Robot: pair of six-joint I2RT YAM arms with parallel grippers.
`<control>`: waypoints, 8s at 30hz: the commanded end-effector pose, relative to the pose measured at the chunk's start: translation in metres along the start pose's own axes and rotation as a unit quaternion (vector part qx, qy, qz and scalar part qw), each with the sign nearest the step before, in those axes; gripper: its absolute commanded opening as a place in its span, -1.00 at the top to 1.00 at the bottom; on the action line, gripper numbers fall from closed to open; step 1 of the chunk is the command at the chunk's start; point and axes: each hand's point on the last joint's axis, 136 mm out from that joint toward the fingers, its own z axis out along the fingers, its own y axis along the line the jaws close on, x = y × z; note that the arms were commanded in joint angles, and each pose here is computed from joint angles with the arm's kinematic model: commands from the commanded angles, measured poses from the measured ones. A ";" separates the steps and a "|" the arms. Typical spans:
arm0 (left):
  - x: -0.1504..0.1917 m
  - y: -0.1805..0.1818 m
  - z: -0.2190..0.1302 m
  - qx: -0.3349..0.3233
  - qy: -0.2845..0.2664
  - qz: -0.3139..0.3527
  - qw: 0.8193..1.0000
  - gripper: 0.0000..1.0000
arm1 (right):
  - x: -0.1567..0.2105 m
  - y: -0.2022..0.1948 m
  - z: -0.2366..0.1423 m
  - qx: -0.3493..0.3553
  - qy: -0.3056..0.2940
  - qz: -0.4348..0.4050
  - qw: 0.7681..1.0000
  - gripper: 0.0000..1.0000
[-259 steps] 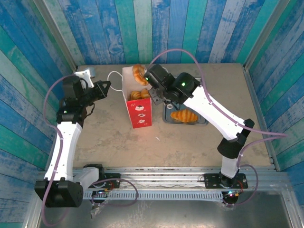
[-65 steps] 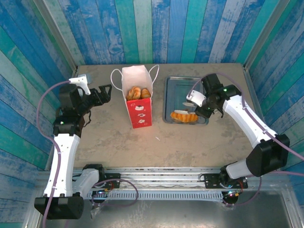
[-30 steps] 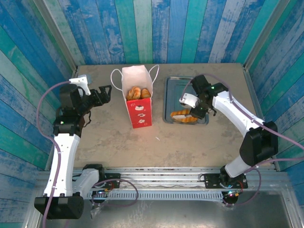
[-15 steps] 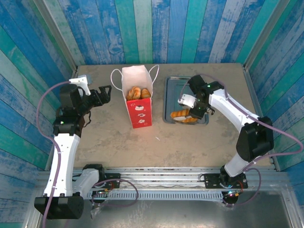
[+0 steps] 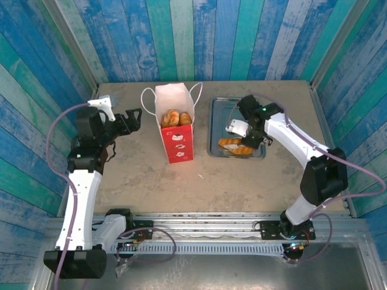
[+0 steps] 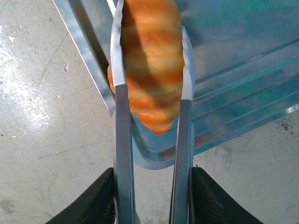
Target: Place the fake bread into the paper bag
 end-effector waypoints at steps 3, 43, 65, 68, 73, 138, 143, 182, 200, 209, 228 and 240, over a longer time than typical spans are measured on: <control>-0.019 -0.009 -0.011 0.008 -0.030 0.002 1.000 -0.89 | -0.010 -0.022 -0.048 0.074 -0.055 -0.032 0.995 0.40; -0.019 -0.037 0.020 0.122 0.000 -0.092 0.988 -0.72 | -0.154 0.009 -0.337 0.086 -0.591 0.161 0.786 0.50; 0.004 -0.030 0.049 0.148 0.030 -0.106 0.983 0.28 | -0.207 0.039 -0.236 0.057 -0.492 0.228 0.838 0.48; 0.003 -0.029 0.049 0.144 0.026 -0.107 0.983 0.50 | -0.205 0.045 -0.219 0.045 -0.469 0.235 0.850 0.47; 0.004 -0.024 0.047 0.127 0.021 -0.102 0.986 0.77 | -0.197 0.045 -0.202 0.048 -0.430 0.249 0.866 0.44; 0.002 0.019 -0.041 -0.044 -0.126 -0.013 0.991 -0.95 | -0.023 0.015 -0.138 0.184 -0.323 0.474 0.798 -0.14; 0.049 0.052 -0.035 -0.103 -0.076 -0.041 0.991 -0.97 | -0.016 0.036 -0.055 0.159 -0.245 0.507 0.811 -0.13; 0.078 0.086 0.012 -0.100 -0.109 -0.219 0.965 -0.89 | 0.000 0.064 0.057 0.117 -0.103 0.526 0.836 -0.87; 0.076 0.177 0.002 -0.333 -0.212 -0.154 0.906 -0.88 | 0.084 -0.059 -0.063 0.281 -0.286 0.591 0.700 -1.00; 0.084 0.194 0.009 -0.370 -0.216 -0.079 0.900 -0.88 | 0.160 -0.075 -0.022 0.380 -0.276 0.602 0.646 -1.00; 0.118 0.141 0.073 -0.205 -0.208 0.156 0.944 -0.88 | 0.113 -0.101 0.033 0.336 -0.374 0.516 0.693 -1.00; 0.117 0.150 0.104 -0.210 -0.154 0.155 0.953 -0.87 | 0.101 -0.111 0.053 0.325 -0.349 0.510 0.716 -1.00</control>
